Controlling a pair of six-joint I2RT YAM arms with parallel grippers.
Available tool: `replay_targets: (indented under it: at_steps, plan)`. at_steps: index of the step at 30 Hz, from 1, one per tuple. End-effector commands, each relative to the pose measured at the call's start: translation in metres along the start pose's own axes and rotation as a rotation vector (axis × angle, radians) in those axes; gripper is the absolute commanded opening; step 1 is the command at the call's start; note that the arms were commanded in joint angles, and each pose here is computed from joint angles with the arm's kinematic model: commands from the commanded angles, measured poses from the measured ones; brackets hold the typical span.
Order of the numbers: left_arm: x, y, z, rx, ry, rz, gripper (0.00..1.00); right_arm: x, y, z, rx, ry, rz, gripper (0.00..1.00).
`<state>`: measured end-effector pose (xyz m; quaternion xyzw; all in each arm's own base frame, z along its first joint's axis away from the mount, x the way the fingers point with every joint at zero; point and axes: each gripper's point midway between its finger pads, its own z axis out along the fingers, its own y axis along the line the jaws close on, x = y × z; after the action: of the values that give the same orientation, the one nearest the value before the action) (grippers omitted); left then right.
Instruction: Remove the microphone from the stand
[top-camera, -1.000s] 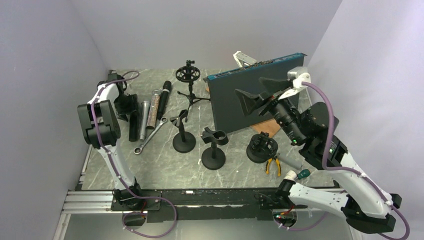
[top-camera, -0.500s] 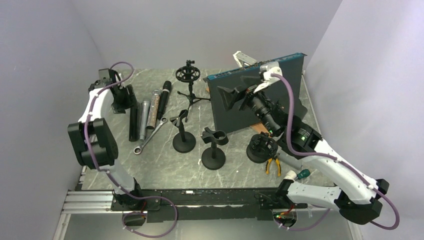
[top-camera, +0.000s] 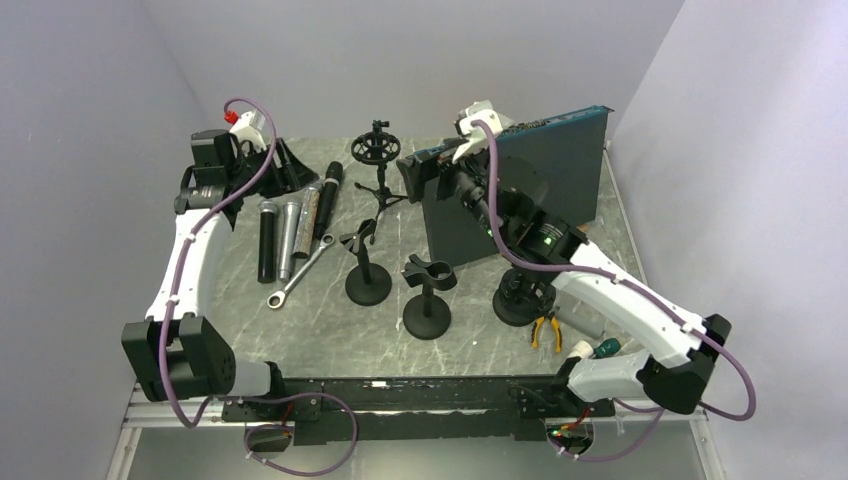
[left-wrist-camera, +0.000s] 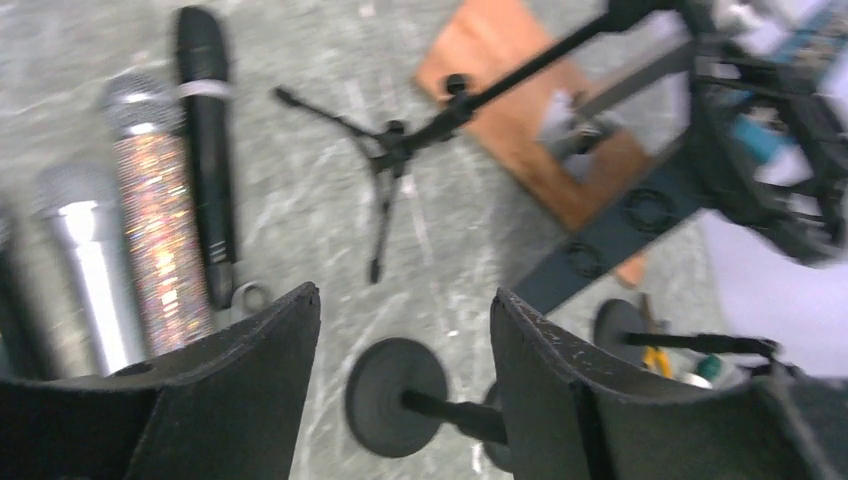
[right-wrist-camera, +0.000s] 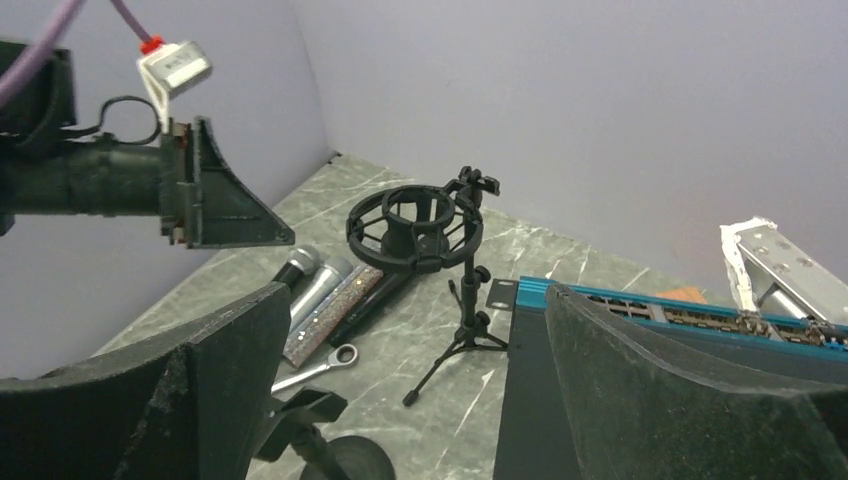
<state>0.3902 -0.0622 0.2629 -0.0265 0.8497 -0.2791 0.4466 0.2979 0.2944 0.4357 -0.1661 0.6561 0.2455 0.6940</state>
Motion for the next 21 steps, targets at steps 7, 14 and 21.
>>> replay_targets:
  at_steps: [7, 14, 21]
  plan:
    - [-0.034, -0.156, -0.045, 0.55, -0.187, 0.036, 0.94, -0.016, -0.028, 0.031, 0.014, 0.003, 0.039, 1.0]
    - [-0.036, -0.187, -0.037, 0.57, -0.221, -0.004, 0.98, -0.014, -0.049, 0.021, 0.026, 0.006, 0.091, 1.0]
    - [-0.035, -0.19, -0.016, 0.529, -0.167, -0.117, 0.87, -0.019, -0.056, -0.004, 0.039, -0.028, 0.102, 1.0]
